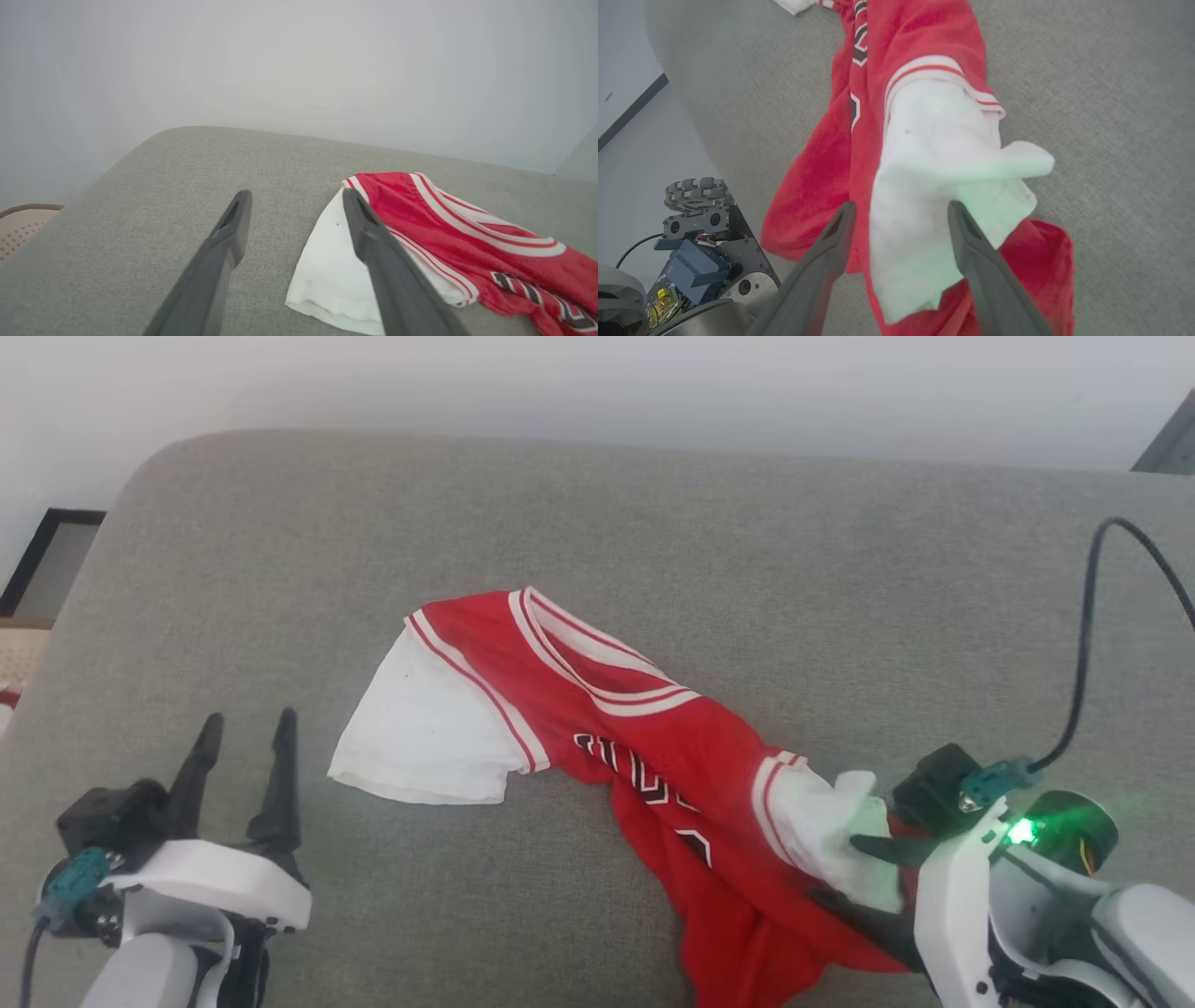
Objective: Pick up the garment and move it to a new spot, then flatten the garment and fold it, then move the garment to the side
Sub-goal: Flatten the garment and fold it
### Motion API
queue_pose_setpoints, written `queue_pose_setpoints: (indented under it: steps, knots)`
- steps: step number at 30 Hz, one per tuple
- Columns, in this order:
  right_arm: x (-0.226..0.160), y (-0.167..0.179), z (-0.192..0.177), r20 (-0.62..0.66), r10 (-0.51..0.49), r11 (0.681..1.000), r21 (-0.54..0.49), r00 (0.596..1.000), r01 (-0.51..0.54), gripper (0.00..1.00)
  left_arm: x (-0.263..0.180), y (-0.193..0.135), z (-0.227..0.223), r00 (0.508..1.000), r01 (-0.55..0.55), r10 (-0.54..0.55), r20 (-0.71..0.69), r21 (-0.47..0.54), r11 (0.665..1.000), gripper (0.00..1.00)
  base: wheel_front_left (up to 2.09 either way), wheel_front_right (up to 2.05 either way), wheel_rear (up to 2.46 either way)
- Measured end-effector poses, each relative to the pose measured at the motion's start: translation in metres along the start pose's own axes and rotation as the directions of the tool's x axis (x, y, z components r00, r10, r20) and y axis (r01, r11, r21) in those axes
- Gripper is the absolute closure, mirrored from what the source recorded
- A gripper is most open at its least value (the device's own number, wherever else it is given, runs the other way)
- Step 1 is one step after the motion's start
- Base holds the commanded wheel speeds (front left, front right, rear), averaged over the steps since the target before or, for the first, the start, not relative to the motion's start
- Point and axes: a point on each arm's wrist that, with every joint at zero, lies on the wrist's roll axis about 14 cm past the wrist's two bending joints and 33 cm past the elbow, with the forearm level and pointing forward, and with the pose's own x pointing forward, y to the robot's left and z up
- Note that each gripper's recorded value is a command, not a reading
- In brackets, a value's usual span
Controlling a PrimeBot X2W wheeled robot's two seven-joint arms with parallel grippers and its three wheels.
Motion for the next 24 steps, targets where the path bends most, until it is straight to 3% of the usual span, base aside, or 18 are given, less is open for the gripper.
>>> queue_pose_setpoints:
  steps: [7,13,19,24]
  knots:
    - [-0.025,-0.022,0.026,0.147,-0.113,0.994,0.019,0.983,0.112,0.00,-0.007,0.000,0.002,1.000,0.006,-0.006,0.005,0.000,1.000,0.00,0.00,0.00,0.00]
    - [-0.051,-0.050,0.043,0.301,-0.257,0.966,0.090,0.918,0.241,0.00,-0.011,-0.004,0.005,1.000,0.023,-0.023,0.013,0.003,1.000,0.00,0.00,0.00,0.00]
    - [-0.057,-0.055,0.038,0.339,-0.306,0.951,0.160,0.889,0.266,0.00,-0.009,-0.008,0.011,0.999,0.039,-0.039,0.027,0.009,0.999,0.00,0.00,0.00,0.00]
    - [-0.048,-0.048,0.024,0.297,-0.290,0.950,0.203,0.910,0.236,0.00,-0.008,-0.010,0.009,0.999,0.045,-0.045,0.021,0.010,0.999,0.00,0.00,0.00,0.00]
